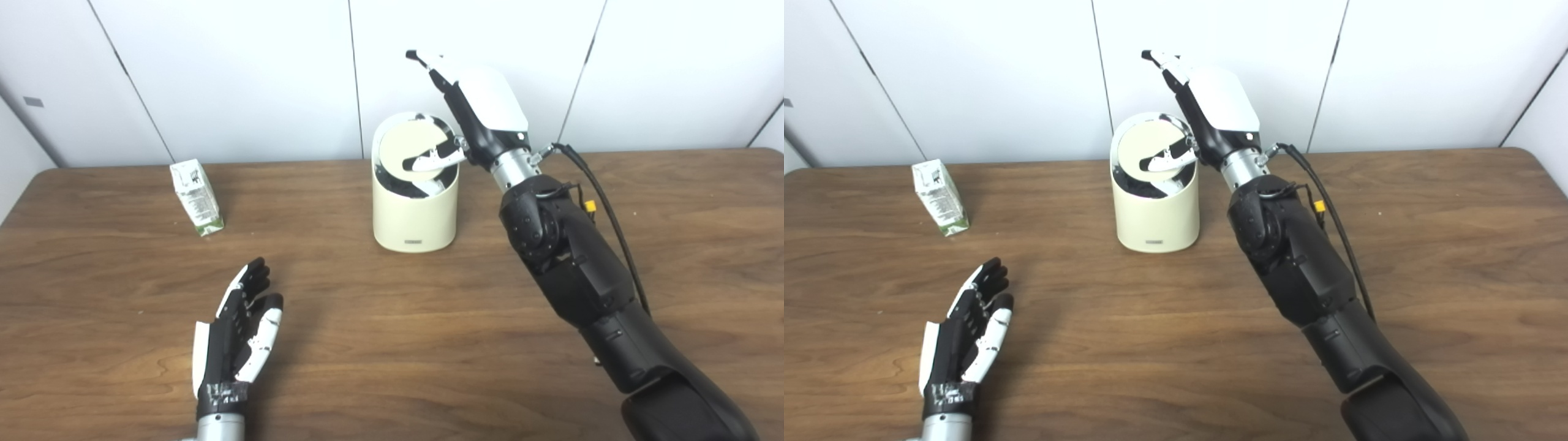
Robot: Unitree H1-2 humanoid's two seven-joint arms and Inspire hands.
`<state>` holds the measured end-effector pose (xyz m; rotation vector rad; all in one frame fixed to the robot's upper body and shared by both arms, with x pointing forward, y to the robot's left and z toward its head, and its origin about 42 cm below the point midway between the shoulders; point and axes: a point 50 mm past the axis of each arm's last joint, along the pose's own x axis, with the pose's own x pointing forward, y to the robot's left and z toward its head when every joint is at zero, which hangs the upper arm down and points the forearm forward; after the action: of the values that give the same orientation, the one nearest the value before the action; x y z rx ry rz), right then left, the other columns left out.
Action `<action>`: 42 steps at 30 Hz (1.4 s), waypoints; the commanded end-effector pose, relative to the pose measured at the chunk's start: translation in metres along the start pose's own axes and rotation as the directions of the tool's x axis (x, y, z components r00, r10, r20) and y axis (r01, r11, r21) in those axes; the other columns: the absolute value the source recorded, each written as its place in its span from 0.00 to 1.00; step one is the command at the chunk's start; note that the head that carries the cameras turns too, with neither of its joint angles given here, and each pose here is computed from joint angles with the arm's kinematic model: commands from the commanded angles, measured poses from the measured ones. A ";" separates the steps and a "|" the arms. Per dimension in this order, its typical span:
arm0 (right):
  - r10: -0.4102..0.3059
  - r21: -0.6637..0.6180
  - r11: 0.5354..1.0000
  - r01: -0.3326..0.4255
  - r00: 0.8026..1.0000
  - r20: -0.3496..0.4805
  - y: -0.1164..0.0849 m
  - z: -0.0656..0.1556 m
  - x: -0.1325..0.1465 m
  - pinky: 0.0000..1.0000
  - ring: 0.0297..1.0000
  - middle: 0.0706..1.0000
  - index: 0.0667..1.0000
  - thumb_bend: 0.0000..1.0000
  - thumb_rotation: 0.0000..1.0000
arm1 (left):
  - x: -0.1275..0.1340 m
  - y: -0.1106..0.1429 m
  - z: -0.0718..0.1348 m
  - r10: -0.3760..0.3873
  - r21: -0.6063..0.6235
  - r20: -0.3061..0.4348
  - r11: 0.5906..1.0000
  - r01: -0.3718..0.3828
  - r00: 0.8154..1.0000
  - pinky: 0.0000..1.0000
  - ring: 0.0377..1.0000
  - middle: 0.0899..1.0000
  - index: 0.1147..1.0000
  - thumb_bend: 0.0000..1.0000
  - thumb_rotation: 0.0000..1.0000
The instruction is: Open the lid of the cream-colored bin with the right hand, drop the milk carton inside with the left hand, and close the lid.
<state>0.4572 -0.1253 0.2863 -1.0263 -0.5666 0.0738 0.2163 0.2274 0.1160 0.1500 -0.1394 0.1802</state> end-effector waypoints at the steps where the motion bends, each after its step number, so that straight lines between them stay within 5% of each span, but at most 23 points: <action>1: -0.026 0.046 0.999 0.028 0.999 -0.029 -0.011 0.002 0.009 0.82 0.90 0.89 0.90 1.00 0.05 | -0.006 -0.001 0.004 0.016 -0.002 0.018 1.000 -0.016 1.000 0.81 0.86 0.86 0.90 0.42 0.58; 7: -0.012 0.473 0.873 0.117 0.976 -0.218 -0.022 0.003 0.010 0.74 0.84 0.86 0.88 0.92 0.24 | -0.006 -0.001 0.002 0.018 0.000 0.022 1.000 -0.018 1.000 0.81 0.85 0.86 0.90 0.42 0.57; 10: 0.041 0.676 0.714 0.182 0.953 -0.299 -0.031 0.006 0.002 0.76 0.85 0.88 0.88 0.72 0.44 | -0.006 -0.001 0.003 0.020 0.006 0.024 1.000 -0.020 1.000 0.80 0.85 0.86 0.90 0.40 0.57; 13: 0.069 0.807 0.551 0.212 0.952 -0.297 -0.037 0.011 -0.008 0.84 0.88 0.89 0.90 0.56 0.60 | -0.006 0.000 0.003 0.014 0.006 0.026 1.000 -0.014 1.000 0.80 0.85 0.86 0.90 0.41 0.58; 15: 0.060 0.826 0.520 0.219 0.955 -0.291 -0.040 0.012 -0.014 0.89 0.91 0.90 0.91 0.51 0.68 | -0.005 0.002 0.003 0.013 0.007 0.020 1.000 -0.013 1.000 0.80 0.85 0.86 0.90 0.42 0.59; 21: 0.025 0.788 0.576 0.218 0.959 -0.284 -0.045 0.014 -0.040 0.89 0.92 0.92 0.92 0.33 0.75 | -0.004 0.004 0.002 0.013 0.003 0.021 1.000 -0.013 1.000 0.81 0.85 0.86 0.90 0.42 0.58; 24: 0.017 0.760 0.613 0.217 0.958 -0.288 -0.045 0.014 -0.054 0.86 0.90 0.91 0.92 0.32 0.75 | -0.003 0.006 0.002 0.015 0.007 0.020 1.000 -0.015 1.000 0.81 0.85 0.86 0.90 0.42 0.58; 30: 0.039 0.741 0.635 0.217 0.950 -0.311 -0.041 0.002 -0.096 0.91 0.92 0.92 0.95 0.42 0.89 | -0.002 0.008 0.002 0.018 0.012 0.025 1.000 -0.018 1.000 0.81 0.86 0.86 0.90 0.42 0.59; 42: 0.072 0.698 0.670 0.252 0.914 -0.400 -0.025 -0.032 -0.187 0.95 0.94 0.94 0.98 0.55 0.97 | 0.004 0.017 0.004 0.030 -0.007 0.033 1.000 -0.030 0.999 0.85 0.87 0.88 0.92 0.43 0.55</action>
<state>0.3082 -0.2224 0.2025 -0.1838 -0.0469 0.0075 0.2174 0.2396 0.1171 0.1390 -0.1426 0.2064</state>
